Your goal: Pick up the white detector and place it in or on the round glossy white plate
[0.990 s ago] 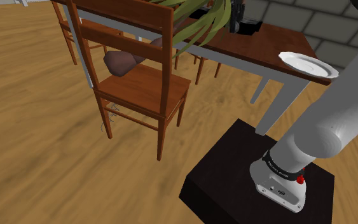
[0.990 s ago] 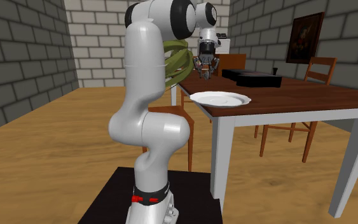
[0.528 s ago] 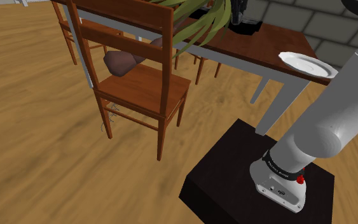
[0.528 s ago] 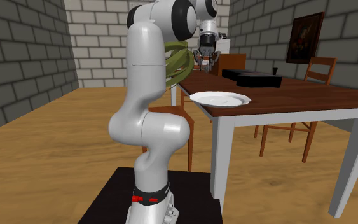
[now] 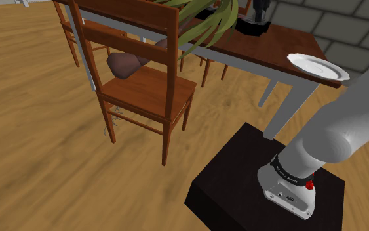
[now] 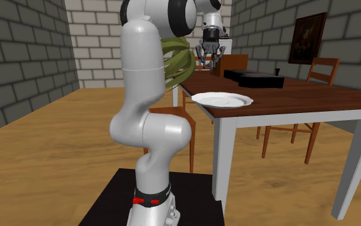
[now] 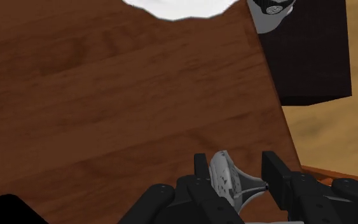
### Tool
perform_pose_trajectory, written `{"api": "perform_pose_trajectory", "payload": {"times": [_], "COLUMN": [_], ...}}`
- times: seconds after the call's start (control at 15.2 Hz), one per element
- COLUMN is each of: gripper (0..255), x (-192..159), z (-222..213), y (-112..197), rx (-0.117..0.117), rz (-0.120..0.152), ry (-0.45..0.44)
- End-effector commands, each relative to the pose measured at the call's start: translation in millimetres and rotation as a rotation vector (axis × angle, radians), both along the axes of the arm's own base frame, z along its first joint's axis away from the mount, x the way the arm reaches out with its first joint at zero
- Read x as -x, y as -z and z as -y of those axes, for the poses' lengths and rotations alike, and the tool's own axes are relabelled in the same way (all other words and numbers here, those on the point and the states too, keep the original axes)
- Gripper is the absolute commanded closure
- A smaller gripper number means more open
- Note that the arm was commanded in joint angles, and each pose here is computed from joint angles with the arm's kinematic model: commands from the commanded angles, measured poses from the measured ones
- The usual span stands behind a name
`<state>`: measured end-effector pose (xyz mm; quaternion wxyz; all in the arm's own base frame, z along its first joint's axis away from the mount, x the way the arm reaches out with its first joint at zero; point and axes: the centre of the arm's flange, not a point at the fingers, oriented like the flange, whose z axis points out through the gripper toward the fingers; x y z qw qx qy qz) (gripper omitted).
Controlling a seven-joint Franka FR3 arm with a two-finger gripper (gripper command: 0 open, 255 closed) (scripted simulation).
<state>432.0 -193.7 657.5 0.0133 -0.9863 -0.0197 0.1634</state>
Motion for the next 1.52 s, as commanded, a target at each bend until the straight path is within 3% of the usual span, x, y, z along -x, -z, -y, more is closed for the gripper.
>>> {"api": "perform_pose_trajectory", "payload": {"times": [0.0,1.19,1.45], "gripper": [255,255,255], "x": [26,262,262], "z": [3,31,31], "y": [2,2,23], "rx": [0.0,0.0,0.0], "rz": [0.0,0.0,0.0], "ry": [-0.001,-0.001,-0.001]}}
